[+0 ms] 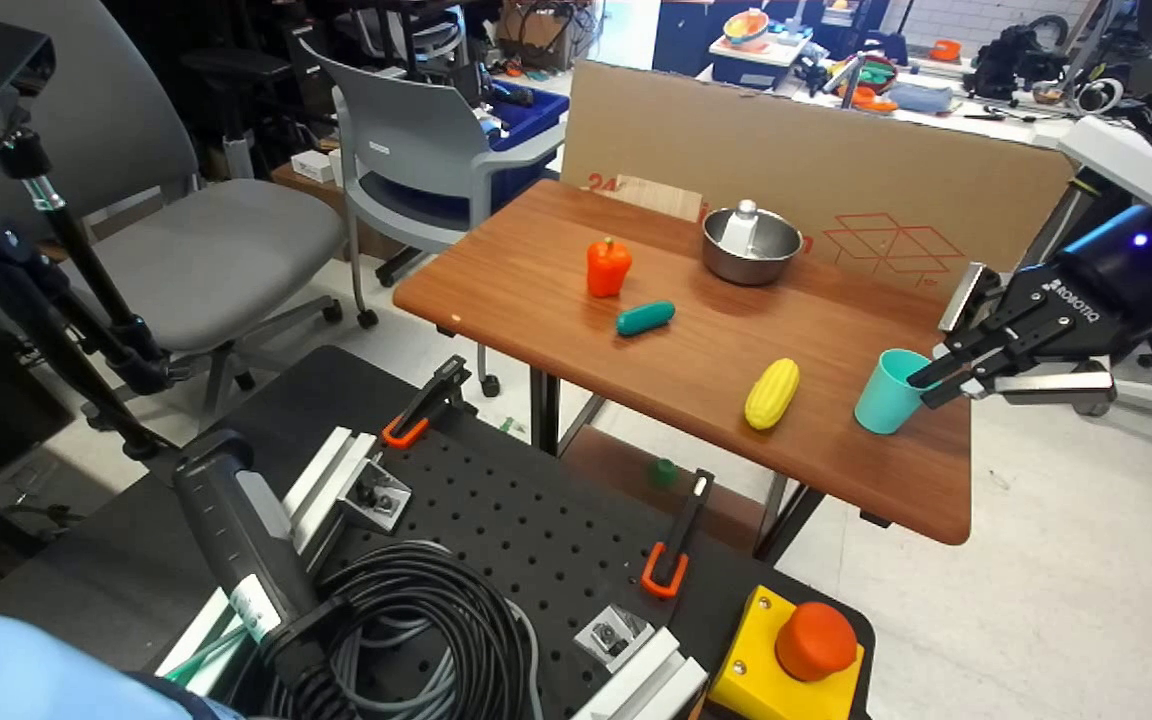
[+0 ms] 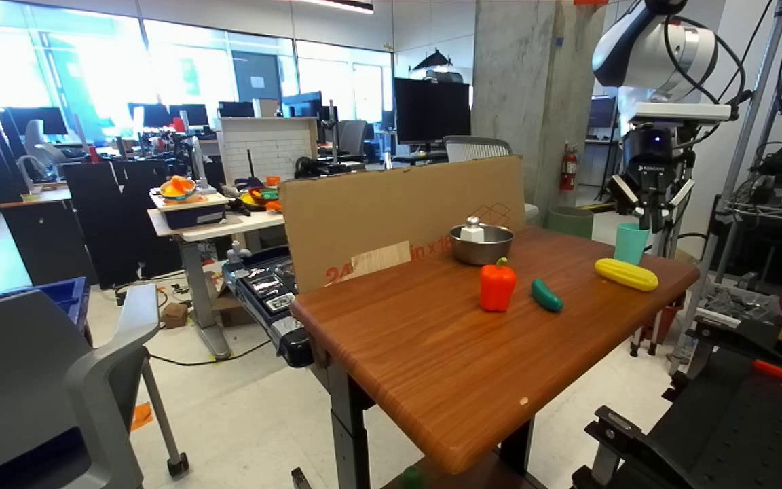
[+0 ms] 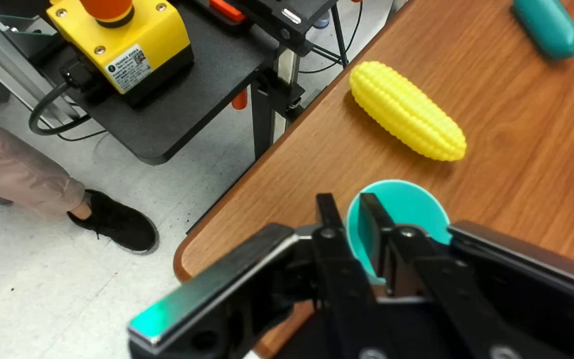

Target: Move the blue cup to the right

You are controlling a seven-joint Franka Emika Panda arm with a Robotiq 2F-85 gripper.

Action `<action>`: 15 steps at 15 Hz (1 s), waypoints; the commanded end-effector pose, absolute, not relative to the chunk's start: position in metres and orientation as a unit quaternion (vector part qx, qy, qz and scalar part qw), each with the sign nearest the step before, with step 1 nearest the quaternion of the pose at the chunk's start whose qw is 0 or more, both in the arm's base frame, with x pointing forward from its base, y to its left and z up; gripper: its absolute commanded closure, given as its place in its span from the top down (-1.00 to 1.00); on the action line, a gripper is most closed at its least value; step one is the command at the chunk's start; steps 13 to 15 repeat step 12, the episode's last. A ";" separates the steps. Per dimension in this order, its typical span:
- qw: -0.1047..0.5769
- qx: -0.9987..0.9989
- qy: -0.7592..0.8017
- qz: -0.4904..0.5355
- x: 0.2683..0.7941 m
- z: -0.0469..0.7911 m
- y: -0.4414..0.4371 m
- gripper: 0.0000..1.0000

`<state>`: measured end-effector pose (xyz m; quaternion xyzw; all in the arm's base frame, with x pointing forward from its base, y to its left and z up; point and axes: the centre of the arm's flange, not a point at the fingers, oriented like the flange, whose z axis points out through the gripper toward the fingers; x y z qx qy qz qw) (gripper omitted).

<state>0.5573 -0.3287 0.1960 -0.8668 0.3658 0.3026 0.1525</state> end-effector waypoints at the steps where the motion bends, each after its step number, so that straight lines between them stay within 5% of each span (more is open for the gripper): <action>1: 0.158 -0.885 0.323 0.296 0.576 0.230 -0.302 -0.01; 6: 0.094 -0.913 0.218 0.333 0.585 0.292 -0.193 0.72; 7: 0.119 -0.907 0.251 0.317 0.599 0.271 -0.234 0.89; 8: 0.110 -0.911 0.242 0.317 0.604 0.280 -0.216 0.52; 11: 0.110 -0.908 0.247 0.319 0.602 0.275 -0.221 0.89; 15: 0.112 -0.906 0.251 0.321 0.599 0.271 -0.228 0.89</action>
